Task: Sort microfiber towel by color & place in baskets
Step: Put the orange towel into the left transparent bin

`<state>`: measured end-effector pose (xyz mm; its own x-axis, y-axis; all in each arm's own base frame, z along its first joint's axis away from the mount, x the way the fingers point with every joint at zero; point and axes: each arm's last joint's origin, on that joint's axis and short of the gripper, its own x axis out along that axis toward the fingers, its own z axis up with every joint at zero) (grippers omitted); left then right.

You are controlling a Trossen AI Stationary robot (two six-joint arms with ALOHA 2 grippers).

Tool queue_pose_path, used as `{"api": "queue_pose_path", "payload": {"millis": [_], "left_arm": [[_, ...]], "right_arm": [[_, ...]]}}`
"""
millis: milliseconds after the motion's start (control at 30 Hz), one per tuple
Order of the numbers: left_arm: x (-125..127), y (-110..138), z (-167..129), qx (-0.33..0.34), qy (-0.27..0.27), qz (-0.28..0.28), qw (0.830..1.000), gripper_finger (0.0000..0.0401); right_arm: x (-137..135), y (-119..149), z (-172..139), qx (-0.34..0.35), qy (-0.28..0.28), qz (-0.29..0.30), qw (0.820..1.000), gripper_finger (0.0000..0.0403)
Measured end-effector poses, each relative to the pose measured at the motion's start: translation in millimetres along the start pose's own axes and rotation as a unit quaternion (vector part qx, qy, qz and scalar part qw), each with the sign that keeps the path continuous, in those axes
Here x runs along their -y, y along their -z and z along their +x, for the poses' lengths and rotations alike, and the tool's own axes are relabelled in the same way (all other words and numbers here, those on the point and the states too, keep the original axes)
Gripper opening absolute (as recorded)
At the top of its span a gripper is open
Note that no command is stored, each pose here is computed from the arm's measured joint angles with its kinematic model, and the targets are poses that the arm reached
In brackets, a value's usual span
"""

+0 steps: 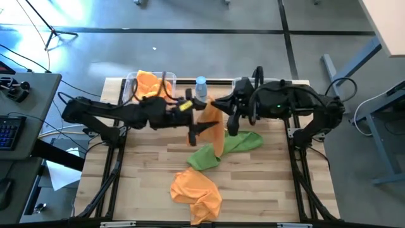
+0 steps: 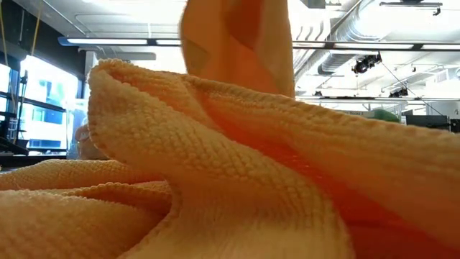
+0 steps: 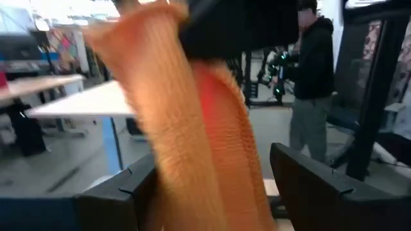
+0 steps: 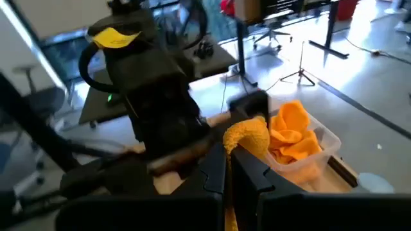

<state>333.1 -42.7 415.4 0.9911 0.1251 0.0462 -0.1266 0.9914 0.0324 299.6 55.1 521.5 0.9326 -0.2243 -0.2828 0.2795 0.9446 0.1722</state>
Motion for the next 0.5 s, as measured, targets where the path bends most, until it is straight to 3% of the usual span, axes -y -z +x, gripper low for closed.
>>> {"api": "queue_pose_path", "payload": {"millis": [300, 500], "left_arm": [[10.9, 44.8, 33.7, -0.065, -0.004, -0.027, 0.997, 0.0241], [13.2, 67.9, 45.3, -0.106, -0.044, -0.046, 0.992, 0.0238]], "right_arm": [[-0.8, -11.4, 1.8, 0.047, -0.033, -0.049, 0.997, 0.0000], [6.3, -16.9, -11.4, 0.057, -0.030, -0.063, 0.996, 0.0000]]}}
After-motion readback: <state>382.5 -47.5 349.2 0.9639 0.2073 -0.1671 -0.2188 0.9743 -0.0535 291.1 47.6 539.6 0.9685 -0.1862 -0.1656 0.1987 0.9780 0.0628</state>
